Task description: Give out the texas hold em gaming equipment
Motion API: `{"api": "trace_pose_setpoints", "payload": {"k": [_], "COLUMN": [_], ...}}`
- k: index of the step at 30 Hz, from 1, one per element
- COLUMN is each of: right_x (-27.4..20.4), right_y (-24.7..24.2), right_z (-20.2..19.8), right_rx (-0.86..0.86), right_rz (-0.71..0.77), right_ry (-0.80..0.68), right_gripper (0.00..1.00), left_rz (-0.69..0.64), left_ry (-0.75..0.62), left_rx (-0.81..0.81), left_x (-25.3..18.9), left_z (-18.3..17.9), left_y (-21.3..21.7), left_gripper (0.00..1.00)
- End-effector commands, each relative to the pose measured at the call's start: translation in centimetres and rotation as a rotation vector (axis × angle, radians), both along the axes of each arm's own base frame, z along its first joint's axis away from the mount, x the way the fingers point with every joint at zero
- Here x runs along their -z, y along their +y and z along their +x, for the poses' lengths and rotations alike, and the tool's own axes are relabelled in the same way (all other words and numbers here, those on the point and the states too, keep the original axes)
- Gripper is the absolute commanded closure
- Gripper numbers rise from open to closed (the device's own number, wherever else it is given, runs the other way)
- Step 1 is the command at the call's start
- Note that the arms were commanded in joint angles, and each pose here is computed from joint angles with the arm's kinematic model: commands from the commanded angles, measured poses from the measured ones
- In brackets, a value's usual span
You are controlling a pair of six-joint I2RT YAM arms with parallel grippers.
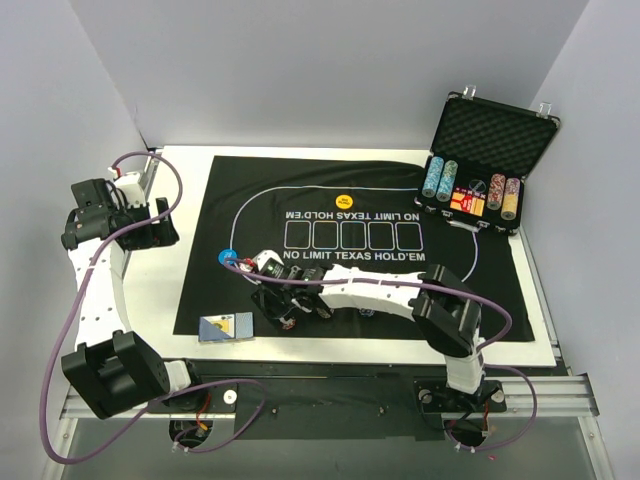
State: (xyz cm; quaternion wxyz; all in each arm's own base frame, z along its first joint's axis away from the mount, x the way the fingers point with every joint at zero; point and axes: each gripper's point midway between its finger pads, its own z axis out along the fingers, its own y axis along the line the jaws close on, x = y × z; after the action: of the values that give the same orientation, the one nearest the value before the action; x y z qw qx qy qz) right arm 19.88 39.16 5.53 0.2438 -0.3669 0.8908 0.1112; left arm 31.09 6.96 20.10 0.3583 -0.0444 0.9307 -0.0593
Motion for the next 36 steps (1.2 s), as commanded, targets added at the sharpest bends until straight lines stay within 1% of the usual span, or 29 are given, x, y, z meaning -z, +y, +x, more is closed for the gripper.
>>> {"api": "trace_pose_setpoints", "payload": {"k": [1,5,9,11,16,21,24,36], "right_x": [0.4,1.4,2.2,2.7,3.4,3.2,2.8,1.5], "right_y": [-0.2,-0.2,0.0,0.0,-0.1,0.0,0.1,0.5], "right_z": [0.2,-0.3,-0.9,-1.1,-1.7,-1.8,-1.7,-1.8], "right_rx": [0.002,-0.012,-0.030,-0.037,-0.050,-0.056,-0.057,-0.074], "right_rz": [-0.033,-0.054,-0.069,-0.082,-0.099,-0.098,-0.092,-0.082], "right_ry": [-0.018,-0.004,0.009,0.010,0.011,-0.001,-0.009,-0.026], "right_gripper": [0.25,0.26,0.30,0.35,0.41,0.52,0.53,0.52], "left_rz": [0.001,0.004,0.002,0.004,-0.001,-0.002,-0.005,-0.008], "left_ry": [-0.042,-0.045,-0.045,-0.045,-0.047,-0.041,-0.042,-0.042], "left_rx": [0.006,0.007,0.007,0.005,0.005,0.003,0.006,0.008], "left_x": [-1.6,-1.7,-1.8,-1.8,-1.8,-1.4,-1.3,-1.0], "left_z": [-0.3,-0.3,-0.3,-0.2,-0.2,-0.2,-0.2,-0.4], "left_y": [-0.1,-0.1,-0.2,-0.1,-0.1,-0.1,-0.2,-0.3], "left_gripper": [0.04,0.04,0.04,0.04,0.04,0.04,0.04,0.04]}}
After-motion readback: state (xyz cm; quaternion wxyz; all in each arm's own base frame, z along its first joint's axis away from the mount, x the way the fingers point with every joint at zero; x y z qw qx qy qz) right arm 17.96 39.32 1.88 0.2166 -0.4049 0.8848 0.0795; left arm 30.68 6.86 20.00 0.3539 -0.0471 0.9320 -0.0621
